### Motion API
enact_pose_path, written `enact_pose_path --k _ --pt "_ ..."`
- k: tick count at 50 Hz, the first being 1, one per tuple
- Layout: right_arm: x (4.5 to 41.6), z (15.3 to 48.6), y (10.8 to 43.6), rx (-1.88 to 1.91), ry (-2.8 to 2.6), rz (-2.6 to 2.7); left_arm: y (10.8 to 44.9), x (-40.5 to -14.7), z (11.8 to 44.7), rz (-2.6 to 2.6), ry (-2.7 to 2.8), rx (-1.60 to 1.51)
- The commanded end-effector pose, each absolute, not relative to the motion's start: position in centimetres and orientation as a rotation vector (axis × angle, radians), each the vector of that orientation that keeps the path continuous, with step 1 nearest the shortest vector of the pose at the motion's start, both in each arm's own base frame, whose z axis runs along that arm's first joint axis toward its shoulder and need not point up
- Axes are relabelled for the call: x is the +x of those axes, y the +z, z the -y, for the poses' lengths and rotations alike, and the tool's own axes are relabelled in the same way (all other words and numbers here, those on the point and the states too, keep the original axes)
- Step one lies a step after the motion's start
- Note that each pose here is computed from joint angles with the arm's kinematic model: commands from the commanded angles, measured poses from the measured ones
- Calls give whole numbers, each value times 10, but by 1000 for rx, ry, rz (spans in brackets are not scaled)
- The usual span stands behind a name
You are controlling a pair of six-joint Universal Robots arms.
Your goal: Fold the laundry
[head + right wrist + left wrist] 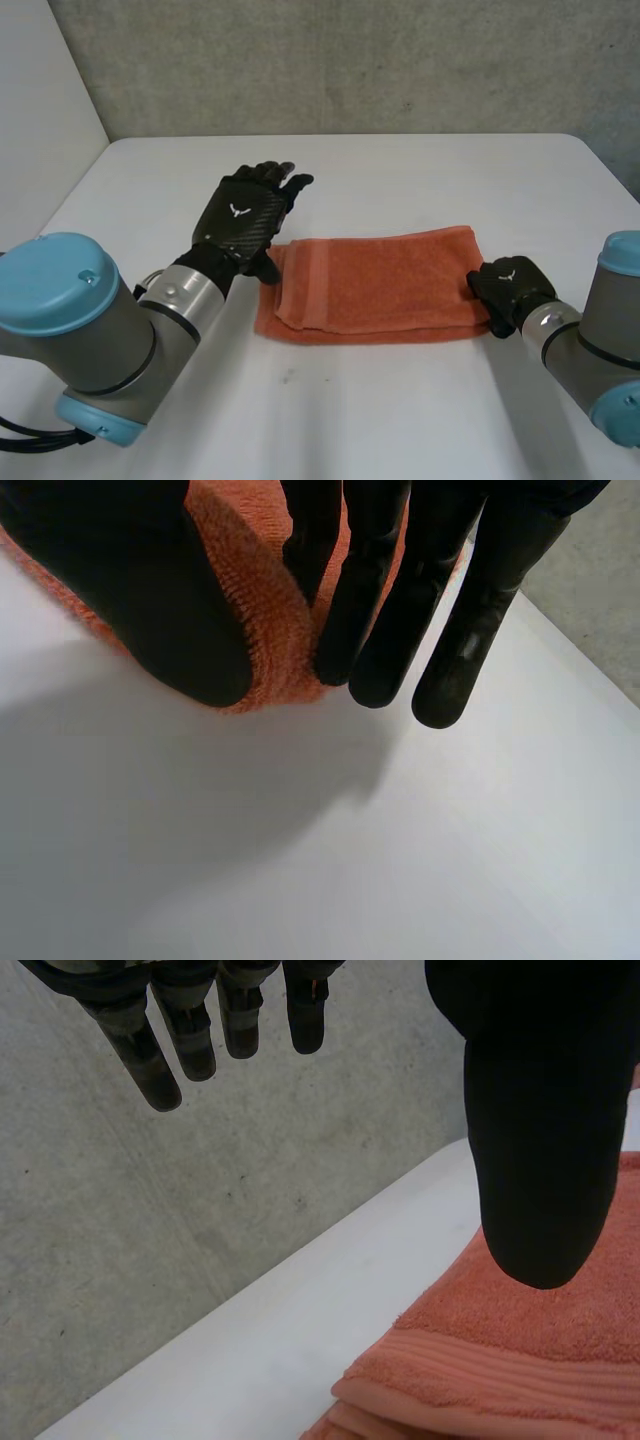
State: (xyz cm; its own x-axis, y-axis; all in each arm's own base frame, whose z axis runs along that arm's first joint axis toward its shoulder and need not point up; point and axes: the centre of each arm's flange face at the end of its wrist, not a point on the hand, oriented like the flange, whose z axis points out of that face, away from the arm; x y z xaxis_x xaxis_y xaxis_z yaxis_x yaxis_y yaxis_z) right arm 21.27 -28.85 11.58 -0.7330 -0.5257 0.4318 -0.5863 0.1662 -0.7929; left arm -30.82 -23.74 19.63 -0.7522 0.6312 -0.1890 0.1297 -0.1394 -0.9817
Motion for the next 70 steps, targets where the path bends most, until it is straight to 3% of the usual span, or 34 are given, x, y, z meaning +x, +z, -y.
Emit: enact_pose_path --k 1,3,5,6,8,11,13,18,21,25,27,35,44,59,68,70 --pt "228 311 141 1104 1794 2244 199 -296 233 1805 1963 -837" --pt "245 306 152 1147 1859 2204 199 -292 233 1817 1967 -830" --pt "293 284 176 1280 2010 2113 203 -287 235 1822 1983 -812" --pt "293 284 176 1281 2011 2112 203 -287 235 1822 1983 -812" --pt "334 257 190 1407 2129 2070 206 -284 235 1821 1994 -804" --pt "351 243 185 1486 2145 2075 211 -278 237 1828 2011 -787" --pt "383 214 173 1659 2143 2076 214 -273 239 1832 2028 -771" --pt "413 169 142 1919 2046 2093 216 -270 242 1834 2042 -758" --pt "414 169 131 1923 1972 2139 217 -269 244 1833 2046 -753" --pt "410 173 142 1832 1976 2149 219 -270 245 1824 2051 -749" --pt "400 187 169 1658 2073 2187 222 -270 247 1815 2058 -749" --pt "361 233 213 1154 2269 2474 226 -289 249 1766 2038 -776" --pt "346 249 197 1037 2143 2626 196 -321 243 1874 1767 -756" --pt "351 262 136 1145 1799 2824 152 -303 246 2222 1634 -658" --pt "347 273 149 1173 1856 2714 148 -296 252 2259 1626 -648" --pt "347 273 174 1154 1951 2671 154 -296 253 2245 1647 -655"
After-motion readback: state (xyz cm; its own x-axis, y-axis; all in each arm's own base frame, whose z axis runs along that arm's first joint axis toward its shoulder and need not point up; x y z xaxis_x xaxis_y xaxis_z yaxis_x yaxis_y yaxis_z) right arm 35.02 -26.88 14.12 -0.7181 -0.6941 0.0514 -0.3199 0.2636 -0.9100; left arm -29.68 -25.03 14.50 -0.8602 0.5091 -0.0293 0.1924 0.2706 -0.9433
